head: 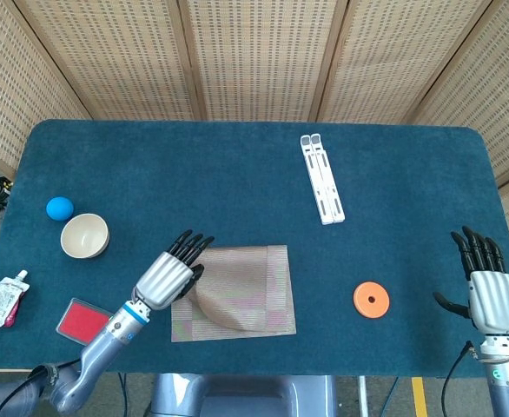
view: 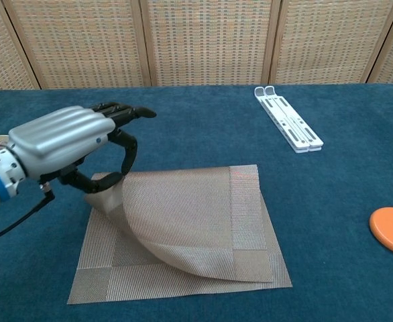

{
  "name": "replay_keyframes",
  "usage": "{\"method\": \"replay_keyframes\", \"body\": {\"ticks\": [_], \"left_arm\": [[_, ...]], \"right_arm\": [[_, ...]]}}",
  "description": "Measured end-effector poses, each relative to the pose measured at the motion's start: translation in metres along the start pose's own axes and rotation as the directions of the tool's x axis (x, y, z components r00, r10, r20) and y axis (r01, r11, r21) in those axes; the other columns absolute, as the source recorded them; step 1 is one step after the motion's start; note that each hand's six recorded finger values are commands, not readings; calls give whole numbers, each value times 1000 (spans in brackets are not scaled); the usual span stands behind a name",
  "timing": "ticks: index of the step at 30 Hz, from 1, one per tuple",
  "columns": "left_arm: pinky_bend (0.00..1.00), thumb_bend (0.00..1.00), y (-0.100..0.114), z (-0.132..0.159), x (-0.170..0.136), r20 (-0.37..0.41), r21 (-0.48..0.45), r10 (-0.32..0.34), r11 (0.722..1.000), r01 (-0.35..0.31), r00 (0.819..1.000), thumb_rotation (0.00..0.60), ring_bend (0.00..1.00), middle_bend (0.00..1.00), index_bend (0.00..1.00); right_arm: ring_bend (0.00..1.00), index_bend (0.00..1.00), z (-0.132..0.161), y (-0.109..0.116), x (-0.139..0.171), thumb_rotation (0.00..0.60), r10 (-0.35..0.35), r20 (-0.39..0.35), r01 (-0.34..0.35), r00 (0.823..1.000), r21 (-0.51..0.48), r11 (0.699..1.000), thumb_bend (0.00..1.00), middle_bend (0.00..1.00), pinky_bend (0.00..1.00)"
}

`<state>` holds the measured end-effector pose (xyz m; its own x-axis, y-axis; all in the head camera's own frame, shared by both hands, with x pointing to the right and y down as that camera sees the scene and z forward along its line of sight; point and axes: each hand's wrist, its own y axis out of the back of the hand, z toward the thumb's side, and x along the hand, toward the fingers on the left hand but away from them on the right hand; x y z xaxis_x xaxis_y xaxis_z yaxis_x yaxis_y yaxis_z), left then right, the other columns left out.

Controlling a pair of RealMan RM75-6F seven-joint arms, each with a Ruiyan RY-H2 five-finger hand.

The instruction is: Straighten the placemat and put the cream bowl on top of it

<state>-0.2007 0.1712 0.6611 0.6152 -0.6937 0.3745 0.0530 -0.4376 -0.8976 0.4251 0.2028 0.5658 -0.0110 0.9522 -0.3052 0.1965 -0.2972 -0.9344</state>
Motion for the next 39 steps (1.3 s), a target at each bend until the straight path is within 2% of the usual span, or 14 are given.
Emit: {"method": "replay_keyframes", "body": {"ticks": [4,10,20,27,39], "left_arm": [[0,514,9,-9,31,-23,25,8,1000,-7,1000,600,0,0,574],[0,514,20,-37,73,-103,46,26,999,-21,994,600,0,0,574],[0,512,30,-94,121,-239,104,32,995,-7,970,600,0,0,553],[0,512,37,-123,144,-312,128,28,992,13,950,600,0,0,537],[0,390,34,-155,150,-410,113,9,993,41,912,600,0,0,268]], "right_arm": [[0,0,-7,-2,-5,600,8,26,-8,1000,7,1000,121,0,0],[0,0,-13,-5,-9,600,10,48,-11,999,17,1000,121,0,0],[0,0,-22,-11,-16,600,16,81,-19,997,40,999,121,0,0],[0,0,-25,-11,-18,600,10,93,-15,996,50,999,121,0,0],[0,0,-29,-12,-19,600,8,110,-15,994,58,998,121,0,0]]}}
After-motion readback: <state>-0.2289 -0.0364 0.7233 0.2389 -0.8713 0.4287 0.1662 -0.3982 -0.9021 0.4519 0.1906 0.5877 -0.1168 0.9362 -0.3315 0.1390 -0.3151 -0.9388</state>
